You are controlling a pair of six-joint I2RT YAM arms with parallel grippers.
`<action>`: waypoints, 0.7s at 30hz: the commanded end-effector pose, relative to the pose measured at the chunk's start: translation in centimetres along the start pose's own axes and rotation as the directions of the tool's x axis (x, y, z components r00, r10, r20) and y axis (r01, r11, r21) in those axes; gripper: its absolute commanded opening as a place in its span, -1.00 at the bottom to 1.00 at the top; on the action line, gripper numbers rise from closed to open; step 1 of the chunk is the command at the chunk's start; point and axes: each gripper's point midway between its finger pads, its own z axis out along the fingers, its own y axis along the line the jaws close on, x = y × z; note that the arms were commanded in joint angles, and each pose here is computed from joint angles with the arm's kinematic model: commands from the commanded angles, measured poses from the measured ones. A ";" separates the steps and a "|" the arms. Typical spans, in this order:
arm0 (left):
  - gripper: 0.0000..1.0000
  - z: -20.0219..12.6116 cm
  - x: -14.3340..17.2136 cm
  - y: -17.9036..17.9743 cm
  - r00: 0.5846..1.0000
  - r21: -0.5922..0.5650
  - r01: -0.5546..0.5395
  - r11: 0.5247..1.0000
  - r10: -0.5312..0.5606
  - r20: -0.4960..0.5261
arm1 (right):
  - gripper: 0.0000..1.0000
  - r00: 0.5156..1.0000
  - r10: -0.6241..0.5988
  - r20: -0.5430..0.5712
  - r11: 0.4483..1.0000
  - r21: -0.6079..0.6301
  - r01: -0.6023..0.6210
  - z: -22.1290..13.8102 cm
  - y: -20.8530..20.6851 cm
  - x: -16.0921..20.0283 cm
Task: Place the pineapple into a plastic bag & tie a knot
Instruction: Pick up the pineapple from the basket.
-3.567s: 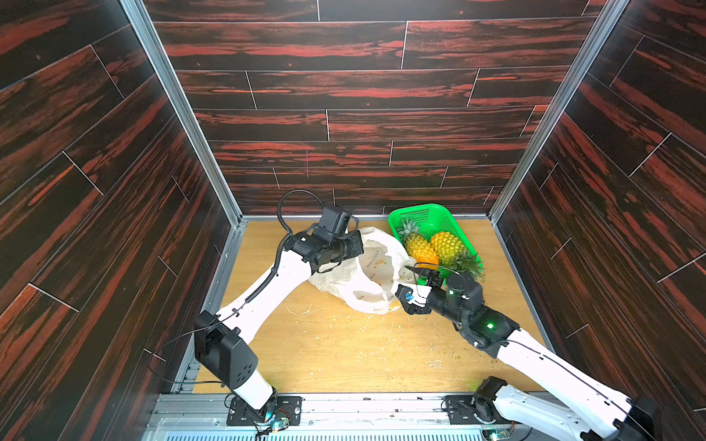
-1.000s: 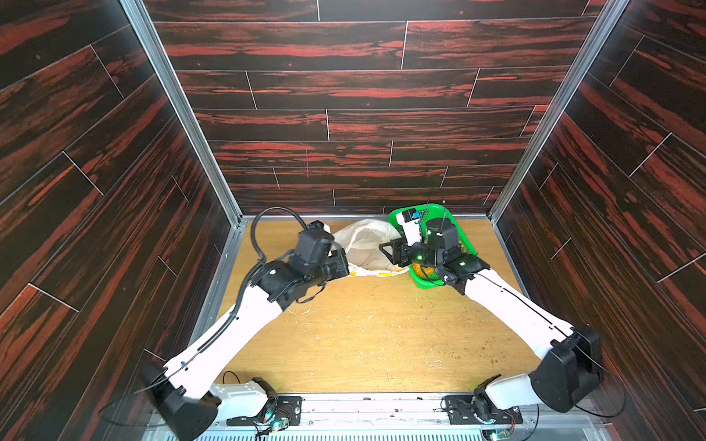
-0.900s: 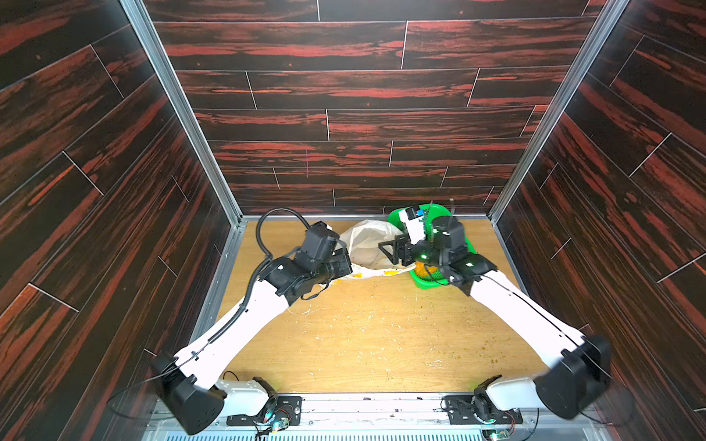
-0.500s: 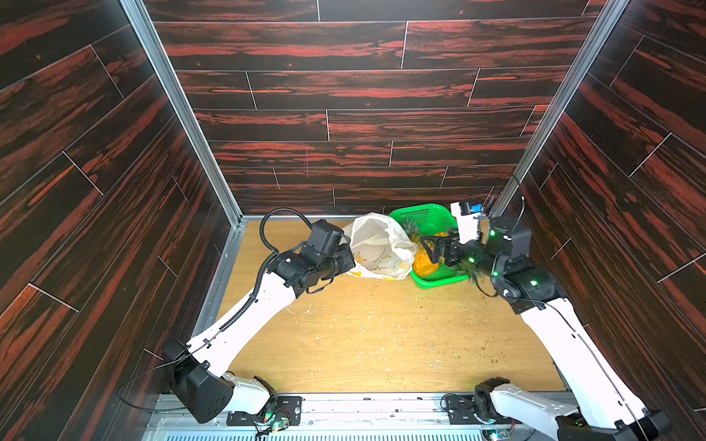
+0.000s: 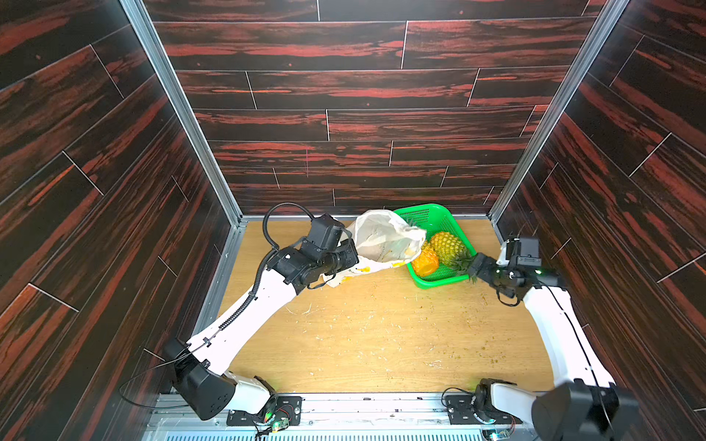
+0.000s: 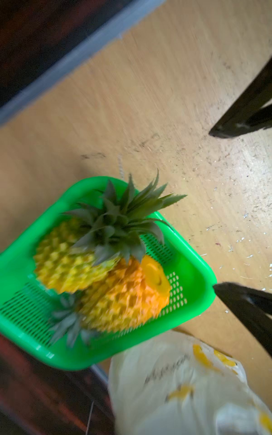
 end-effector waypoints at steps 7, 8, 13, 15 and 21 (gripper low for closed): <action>-1.00 0.0 -0.3 -0.2 1.000 0.021 0.006 1.000 -0.007 0.014 | 0.97 0.966 -0.255 0.040 0.967 0.036 0.254 4.8 0.1 -2.9; -1.00 0.1 -0.3 -0.2 1.000 0.021 0.007 1.000 -0.008 0.012 | 0.97 0.960 -0.278 0.024 0.960 0.032 0.277 5.4 0.2 -3.0; -1.00 0.0 -0.3 -0.2 1.000 0.020 0.005 1.000 -0.005 0.012 | 0.96 0.946 -0.324 -0.007 0.946 -0.011 0.324 7.1 1.3 -3.5; -1.00 0.1 -0.3 -0.2 1.000 0.019 0.005 1.000 -0.005 0.010 | 0.91 0.943 -0.331 -0.038 0.944 -0.025 0.330 7.9 1.3 -3.2; -1.00 0.0 -0.4 -0.1 1.000 0.014 0.009 1.000 -0.010 0.019 | 0.66 0.932 -0.352 -0.090 0.936 -0.032 0.350 9.5 1.0 -2.5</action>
